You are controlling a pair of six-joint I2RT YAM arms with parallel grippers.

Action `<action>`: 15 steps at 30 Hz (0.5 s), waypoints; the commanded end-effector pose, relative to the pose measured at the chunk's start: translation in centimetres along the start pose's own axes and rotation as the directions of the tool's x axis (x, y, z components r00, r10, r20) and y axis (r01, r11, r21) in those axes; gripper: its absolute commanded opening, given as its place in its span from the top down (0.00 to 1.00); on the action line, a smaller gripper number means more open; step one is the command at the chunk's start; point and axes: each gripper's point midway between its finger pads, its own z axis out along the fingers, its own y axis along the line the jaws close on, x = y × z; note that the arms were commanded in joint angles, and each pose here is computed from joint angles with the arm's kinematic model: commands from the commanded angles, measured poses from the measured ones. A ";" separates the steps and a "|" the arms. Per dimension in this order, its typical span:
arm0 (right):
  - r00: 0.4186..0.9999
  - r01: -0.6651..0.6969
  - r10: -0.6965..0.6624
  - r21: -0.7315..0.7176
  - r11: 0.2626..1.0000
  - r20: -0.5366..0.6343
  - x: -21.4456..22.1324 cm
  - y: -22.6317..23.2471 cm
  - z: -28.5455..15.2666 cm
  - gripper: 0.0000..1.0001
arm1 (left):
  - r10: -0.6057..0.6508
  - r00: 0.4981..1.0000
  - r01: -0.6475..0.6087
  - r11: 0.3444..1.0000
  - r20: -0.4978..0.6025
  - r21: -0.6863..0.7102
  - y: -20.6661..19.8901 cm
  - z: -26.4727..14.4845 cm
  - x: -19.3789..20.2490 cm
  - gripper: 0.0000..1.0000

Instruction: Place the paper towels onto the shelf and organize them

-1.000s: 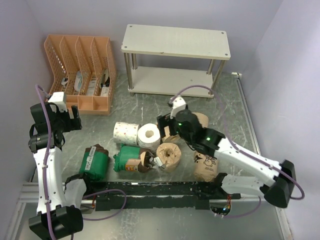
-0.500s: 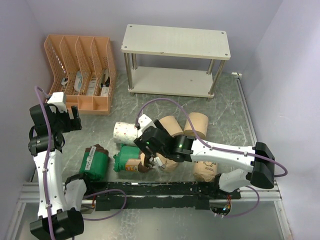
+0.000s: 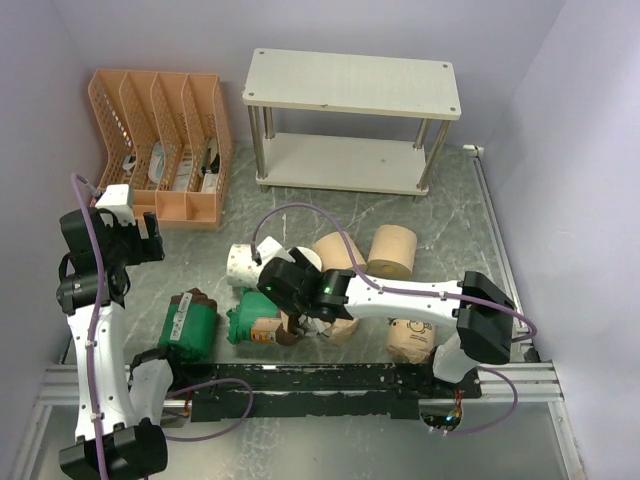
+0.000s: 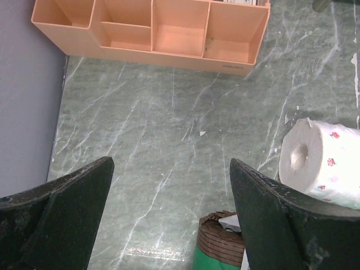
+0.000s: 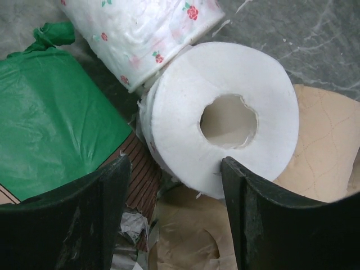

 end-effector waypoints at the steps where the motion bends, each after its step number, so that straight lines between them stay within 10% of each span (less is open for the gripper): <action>1: 0.999 -0.014 0.014 0.011 1.000 0.031 -1.4 -0.1 0.0 0.36 | 0.021 0.999 -0.021 1.000 0.042 -0.011 0.1 -0.4 -1.0 0.05; 15: 0.999 0.038 -0.038 -0.009 0.999 0.002 -1.0 0.0 1.2 0.36 | 0.026 0.999 -0.026 1.000 0.047 -0.003 -0.1 -0.4 -1.1 0.05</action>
